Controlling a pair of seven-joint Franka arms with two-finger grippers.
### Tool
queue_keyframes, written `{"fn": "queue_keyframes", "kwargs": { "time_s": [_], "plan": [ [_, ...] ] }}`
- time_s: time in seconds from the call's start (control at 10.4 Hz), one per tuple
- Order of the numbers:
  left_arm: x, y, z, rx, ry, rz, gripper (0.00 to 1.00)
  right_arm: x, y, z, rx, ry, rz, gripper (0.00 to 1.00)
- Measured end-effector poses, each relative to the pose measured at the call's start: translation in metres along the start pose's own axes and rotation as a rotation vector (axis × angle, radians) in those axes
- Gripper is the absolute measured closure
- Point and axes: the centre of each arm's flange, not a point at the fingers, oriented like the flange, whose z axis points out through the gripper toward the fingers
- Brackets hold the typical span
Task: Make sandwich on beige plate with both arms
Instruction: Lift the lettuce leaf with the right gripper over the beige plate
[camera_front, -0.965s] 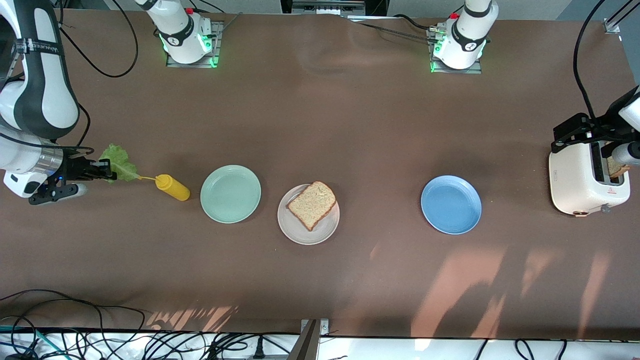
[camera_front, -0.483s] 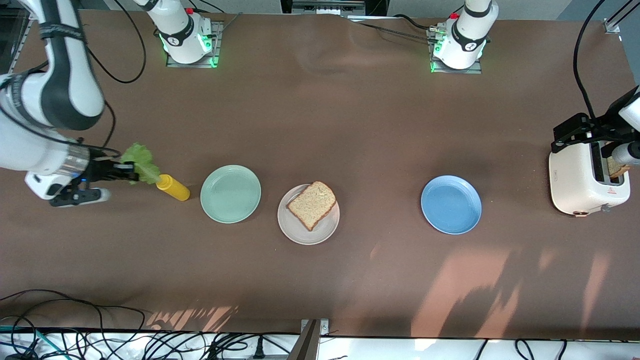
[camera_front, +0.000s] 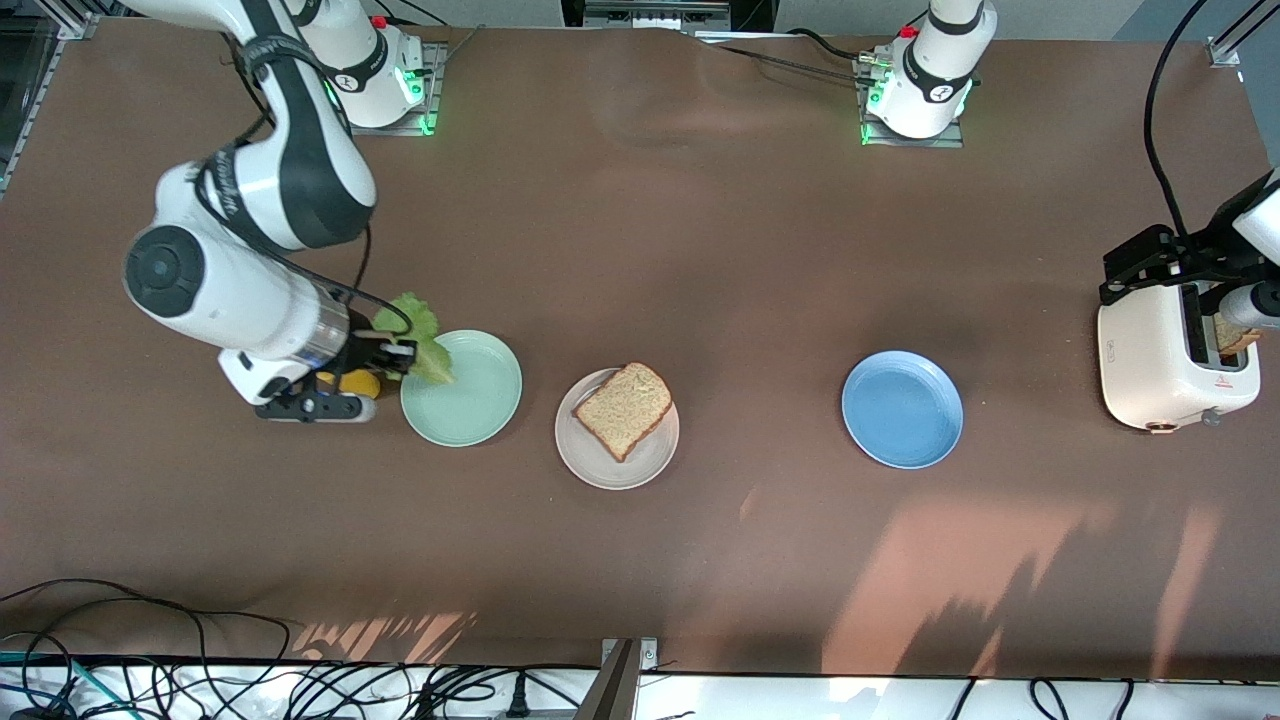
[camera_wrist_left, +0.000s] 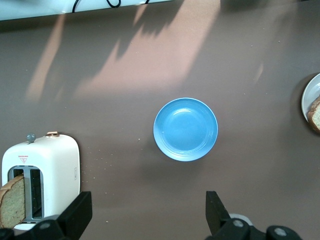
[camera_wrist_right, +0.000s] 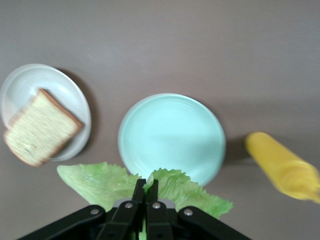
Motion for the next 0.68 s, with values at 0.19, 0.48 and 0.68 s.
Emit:
{"fn": "queue_keyframes", "kwargs": {
  "time_s": [0.19,0.48,0.68],
  "plan": [
    [0.000,0.003,0.000,0.000,0.000,0.004,0.00,0.025,-0.053,0.021,0.067,0.040,0.060,0.96],
    [0.000,0.007,0.000,-0.002,0.000,0.012,0.00,0.032,-0.116,0.086,0.113,0.124,0.138,0.96],
    [0.000,0.007,0.000,-0.002,0.000,0.012,0.00,0.020,-0.146,0.132,0.110,0.141,0.178,0.96]
  ]
}}
